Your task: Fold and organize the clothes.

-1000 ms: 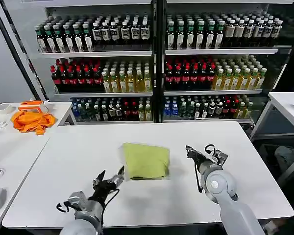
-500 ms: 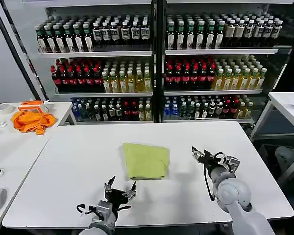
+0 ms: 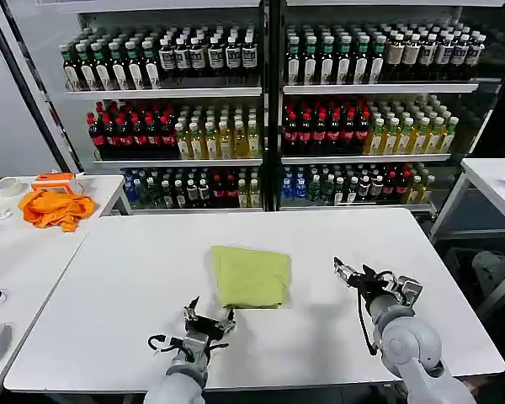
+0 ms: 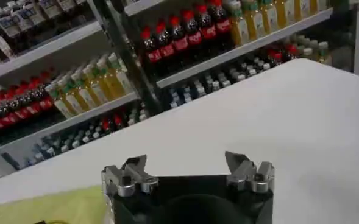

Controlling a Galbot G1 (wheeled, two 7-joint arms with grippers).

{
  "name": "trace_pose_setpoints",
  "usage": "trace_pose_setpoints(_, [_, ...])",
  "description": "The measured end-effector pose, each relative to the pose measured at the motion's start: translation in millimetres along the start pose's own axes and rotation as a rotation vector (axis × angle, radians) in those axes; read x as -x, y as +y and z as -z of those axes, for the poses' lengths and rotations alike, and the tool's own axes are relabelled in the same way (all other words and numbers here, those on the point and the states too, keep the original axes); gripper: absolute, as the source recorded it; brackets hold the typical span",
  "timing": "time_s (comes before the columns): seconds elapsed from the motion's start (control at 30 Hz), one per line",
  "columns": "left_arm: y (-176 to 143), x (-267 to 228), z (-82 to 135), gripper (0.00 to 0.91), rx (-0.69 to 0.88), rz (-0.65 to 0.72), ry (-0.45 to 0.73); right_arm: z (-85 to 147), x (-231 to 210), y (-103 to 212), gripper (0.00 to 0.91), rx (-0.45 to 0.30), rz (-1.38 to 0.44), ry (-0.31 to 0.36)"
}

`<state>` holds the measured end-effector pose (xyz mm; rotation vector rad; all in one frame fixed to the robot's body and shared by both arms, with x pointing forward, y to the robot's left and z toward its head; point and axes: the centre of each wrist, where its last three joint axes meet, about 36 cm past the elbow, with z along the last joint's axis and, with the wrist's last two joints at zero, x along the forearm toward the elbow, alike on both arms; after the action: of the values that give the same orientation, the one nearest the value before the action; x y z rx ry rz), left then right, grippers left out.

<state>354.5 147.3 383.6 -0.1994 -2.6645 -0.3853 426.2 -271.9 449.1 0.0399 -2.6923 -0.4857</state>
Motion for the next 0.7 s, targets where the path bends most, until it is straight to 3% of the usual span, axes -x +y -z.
trace_pose_setpoints(0.4, [13,12,12,0.907,-0.023,0.050,-0.015,2,-3,-1,0.907,-0.002,-0.004,-0.011])
trace_pose_setpoints(0.7, [35,1,42,0.907,-0.100,0.051,-0.191,5,-3,3,0.907,0.003,-0.003,-0.023])
